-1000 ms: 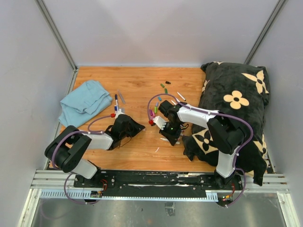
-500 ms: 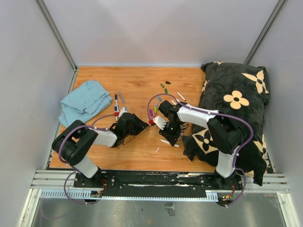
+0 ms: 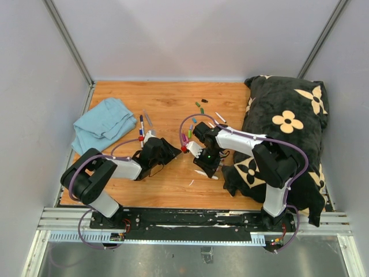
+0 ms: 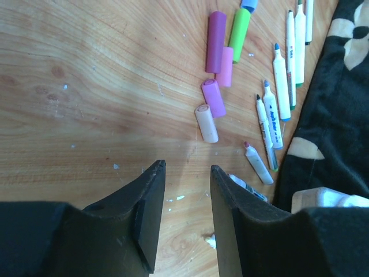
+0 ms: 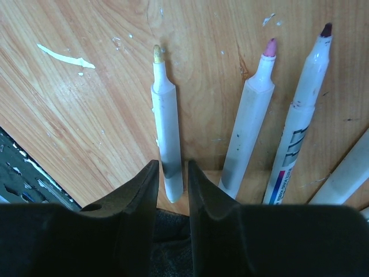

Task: Open the pen caps
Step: Place the pen cap at the center of the board, then pick up the pen from the center of the board.

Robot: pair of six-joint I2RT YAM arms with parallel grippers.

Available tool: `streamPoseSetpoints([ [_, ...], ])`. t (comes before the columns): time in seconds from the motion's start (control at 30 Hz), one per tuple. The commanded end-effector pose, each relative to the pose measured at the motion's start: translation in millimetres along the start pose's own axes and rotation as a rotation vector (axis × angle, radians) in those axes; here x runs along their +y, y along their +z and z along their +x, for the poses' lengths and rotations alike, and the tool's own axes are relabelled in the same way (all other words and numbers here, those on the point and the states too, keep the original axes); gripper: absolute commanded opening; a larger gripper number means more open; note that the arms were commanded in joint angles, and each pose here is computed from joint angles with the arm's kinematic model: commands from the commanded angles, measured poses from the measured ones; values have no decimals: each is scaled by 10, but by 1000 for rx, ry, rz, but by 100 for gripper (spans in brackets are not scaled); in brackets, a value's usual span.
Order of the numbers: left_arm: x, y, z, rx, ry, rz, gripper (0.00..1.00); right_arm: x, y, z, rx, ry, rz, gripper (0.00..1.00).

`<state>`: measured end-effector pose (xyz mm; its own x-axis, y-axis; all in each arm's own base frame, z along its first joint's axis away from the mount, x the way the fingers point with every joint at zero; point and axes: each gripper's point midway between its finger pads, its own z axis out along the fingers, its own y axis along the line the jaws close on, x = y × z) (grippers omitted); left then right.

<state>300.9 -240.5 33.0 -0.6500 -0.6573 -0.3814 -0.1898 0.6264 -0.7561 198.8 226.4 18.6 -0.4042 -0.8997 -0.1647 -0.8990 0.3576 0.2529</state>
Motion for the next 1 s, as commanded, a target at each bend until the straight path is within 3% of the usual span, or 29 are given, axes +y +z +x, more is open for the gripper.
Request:
streamPoseSetpoints([
  [0.0, -61, -109, -96, -49, 37, 23, 41, 36, -148, -118, -40, -45, 20, 28],
  [0.2, -103, -255, -185, -86, 125, 53, 41, 50, -243, -168, -78, -65, 21, 29],
  [0.63, -6, -684, -467, -207, 483, 34, 46, 204, -632, -335, -234, -176, 1, 31],
  [0.7, 14, -767, -534, -240, 511, 24, 52, 210, -678, -347, -252, -183, 0, 31],
  [0.8, 5, -904, -646, -304, 540, 29, 53, 225, -748, -361, -280, -199, -5, 31],
  [0.97, -1, -1099, -787, -408, 558, 57, 79, 274, -942, -393, -356, -236, 0, 31],
])
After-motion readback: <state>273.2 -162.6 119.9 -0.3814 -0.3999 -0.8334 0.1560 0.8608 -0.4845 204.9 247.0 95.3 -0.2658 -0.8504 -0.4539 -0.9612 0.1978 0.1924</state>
